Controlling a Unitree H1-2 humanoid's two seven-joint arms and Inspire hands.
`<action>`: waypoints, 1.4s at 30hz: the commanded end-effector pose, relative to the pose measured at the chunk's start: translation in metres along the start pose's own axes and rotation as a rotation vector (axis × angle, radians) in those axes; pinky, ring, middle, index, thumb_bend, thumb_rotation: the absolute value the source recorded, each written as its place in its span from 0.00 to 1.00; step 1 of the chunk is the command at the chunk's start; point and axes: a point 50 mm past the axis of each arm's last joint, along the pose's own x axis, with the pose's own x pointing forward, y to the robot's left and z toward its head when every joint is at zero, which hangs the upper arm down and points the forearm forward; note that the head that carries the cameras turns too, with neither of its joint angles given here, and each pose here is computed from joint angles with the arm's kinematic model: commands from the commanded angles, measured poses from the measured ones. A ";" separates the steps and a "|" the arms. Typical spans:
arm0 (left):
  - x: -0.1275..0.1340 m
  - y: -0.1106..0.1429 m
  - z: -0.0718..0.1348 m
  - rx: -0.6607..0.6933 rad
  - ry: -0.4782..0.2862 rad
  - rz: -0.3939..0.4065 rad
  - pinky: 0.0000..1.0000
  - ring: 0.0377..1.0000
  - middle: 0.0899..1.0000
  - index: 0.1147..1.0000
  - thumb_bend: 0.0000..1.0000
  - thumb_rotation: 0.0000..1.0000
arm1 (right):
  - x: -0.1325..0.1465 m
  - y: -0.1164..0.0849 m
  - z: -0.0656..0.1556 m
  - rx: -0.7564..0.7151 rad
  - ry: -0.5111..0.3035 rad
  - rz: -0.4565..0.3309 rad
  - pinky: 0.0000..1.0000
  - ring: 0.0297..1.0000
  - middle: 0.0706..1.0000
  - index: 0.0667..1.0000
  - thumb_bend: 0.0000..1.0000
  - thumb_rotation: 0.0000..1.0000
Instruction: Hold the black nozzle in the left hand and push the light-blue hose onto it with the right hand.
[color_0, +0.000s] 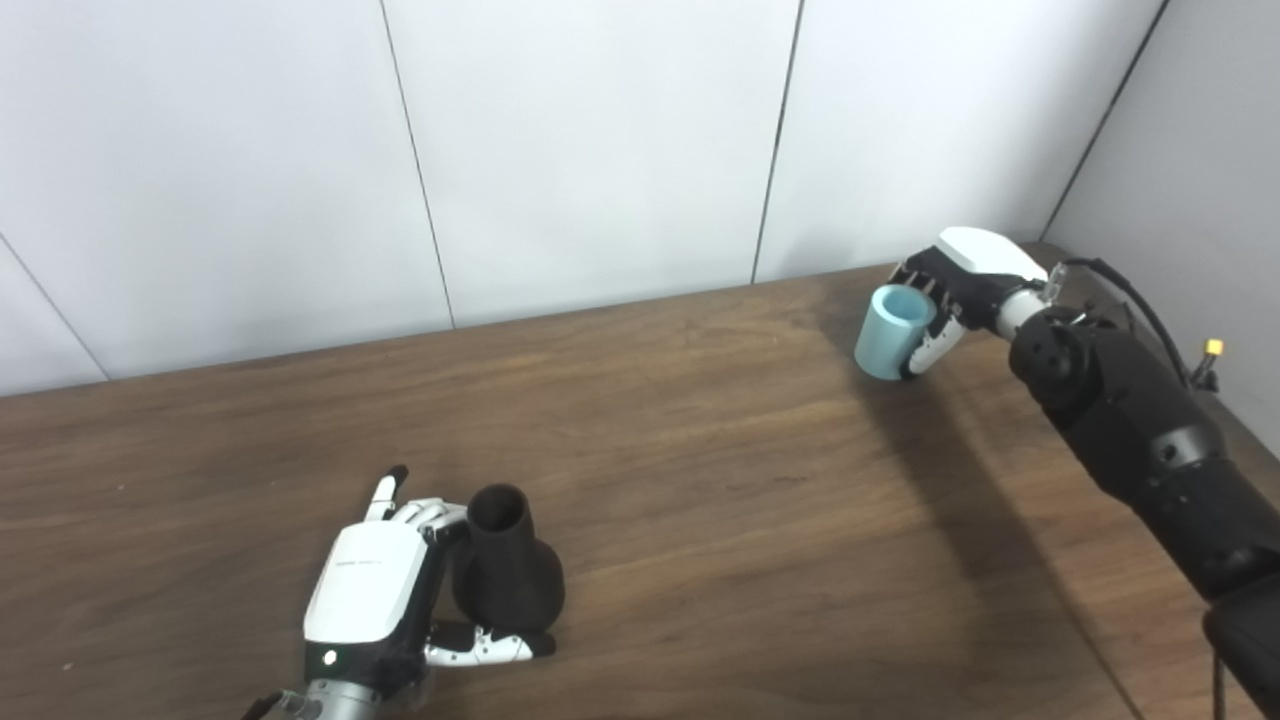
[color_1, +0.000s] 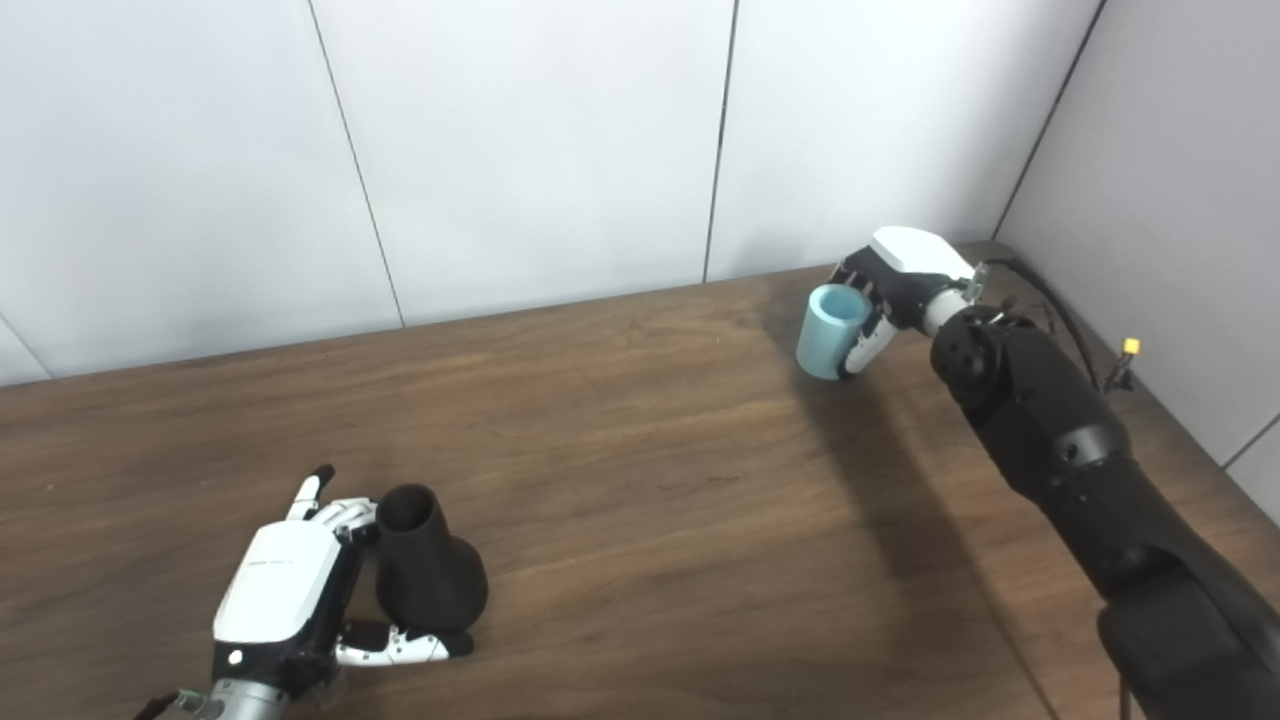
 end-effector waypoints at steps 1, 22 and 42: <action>-0.007 -0.005 -0.003 0.018 0.008 -0.038 1.00 0.75 0.64 0.42 0.52 0.05 | 0.003 -0.035 0.005 0.000 -0.034 -0.103 0.55 0.57 0.60 0.61 0.87 0.01; -0.007 -0.004 -0.003 0.014 0.014 -0.042 1.00 0.76 0.65 0.42 0.52 0.05 | 0.003 -0.031 0.005 0.000 -0.053 -0.093 0.51 0.52 0.56 0.52 0.70 0.06; -0.007 -0.003 -0.001 0.007 0.009 -0.042 1.00 0.76 0.65 0.42 0.52 0.05 | -0.005 -0.036 0.011 0.019 -0.102 -0.201 0.35 0.39 0.46 0.45 0.50 0.00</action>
